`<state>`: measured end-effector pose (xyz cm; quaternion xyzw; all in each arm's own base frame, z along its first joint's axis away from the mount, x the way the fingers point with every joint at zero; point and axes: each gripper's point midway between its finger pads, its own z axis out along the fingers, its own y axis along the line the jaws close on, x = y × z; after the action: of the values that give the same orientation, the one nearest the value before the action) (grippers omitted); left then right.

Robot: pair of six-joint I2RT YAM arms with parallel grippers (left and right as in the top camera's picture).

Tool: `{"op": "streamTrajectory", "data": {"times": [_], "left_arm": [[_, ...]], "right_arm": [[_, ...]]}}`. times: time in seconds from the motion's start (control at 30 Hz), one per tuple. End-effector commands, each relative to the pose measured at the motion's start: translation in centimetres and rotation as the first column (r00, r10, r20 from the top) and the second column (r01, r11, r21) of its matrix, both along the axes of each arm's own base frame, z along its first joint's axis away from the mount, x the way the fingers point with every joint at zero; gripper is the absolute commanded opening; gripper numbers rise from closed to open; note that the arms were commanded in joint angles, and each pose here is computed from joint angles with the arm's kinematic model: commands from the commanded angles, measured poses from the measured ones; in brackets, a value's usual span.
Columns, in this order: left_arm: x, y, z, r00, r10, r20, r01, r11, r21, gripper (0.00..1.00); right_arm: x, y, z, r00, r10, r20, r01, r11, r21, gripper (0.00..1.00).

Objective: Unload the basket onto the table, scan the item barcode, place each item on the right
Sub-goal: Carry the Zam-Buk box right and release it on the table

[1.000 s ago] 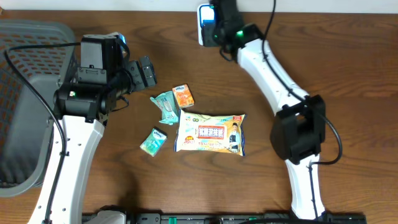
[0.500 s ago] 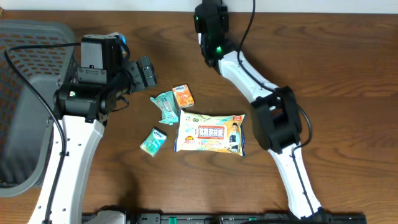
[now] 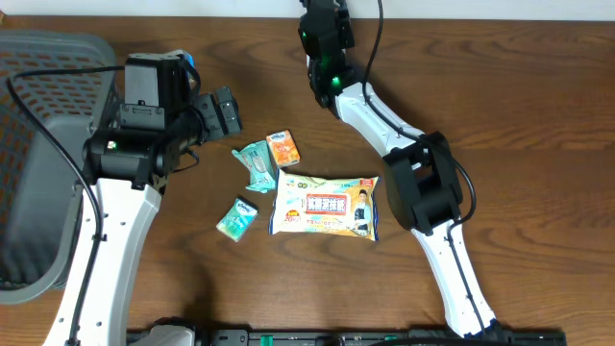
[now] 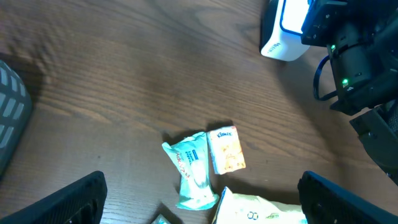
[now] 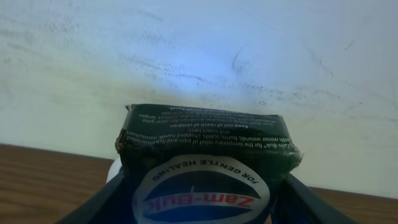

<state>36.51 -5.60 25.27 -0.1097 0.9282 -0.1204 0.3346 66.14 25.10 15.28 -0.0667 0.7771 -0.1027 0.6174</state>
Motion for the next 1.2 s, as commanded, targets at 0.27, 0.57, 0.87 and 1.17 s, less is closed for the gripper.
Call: {"op": "streamTrajectory", "data": {"times": [0.27,0.57,0.87,1.17], "left_arm": [[0.1,0.3,0.1,1.000,0.006,0.005,-0.006,1.000,0.011,0.98],[0.1,0.3,0.1,1.000,0.006,0.005,-0.006,1.000,0.011,0.98],[0.1,0.3,0.1,1.000,0.006,0.005,-0.006,1.000,0.011,0.98],[0.1,0.3,0.1,1.000,0.006,0.005,-0.006,1.000,0.011,0.98]], "right_arm": [[-1.7,-0.3,3.9,0.999,-0.007,-0.049,0.005,0.999,-0.041,0.50],[-9.3,-0.9,11.7,0.944,0.182,-0.275,-0.159,0.982,0.102,0.52],[-20.4,-9.2,5.2,0.597,0.156,-0.787,0.020,0.978,0.210,0.50],[-24.2,-19.7,-3.8,0.325,-0.024,-0.945,0.324,0.942,0.087,0.54]]}}
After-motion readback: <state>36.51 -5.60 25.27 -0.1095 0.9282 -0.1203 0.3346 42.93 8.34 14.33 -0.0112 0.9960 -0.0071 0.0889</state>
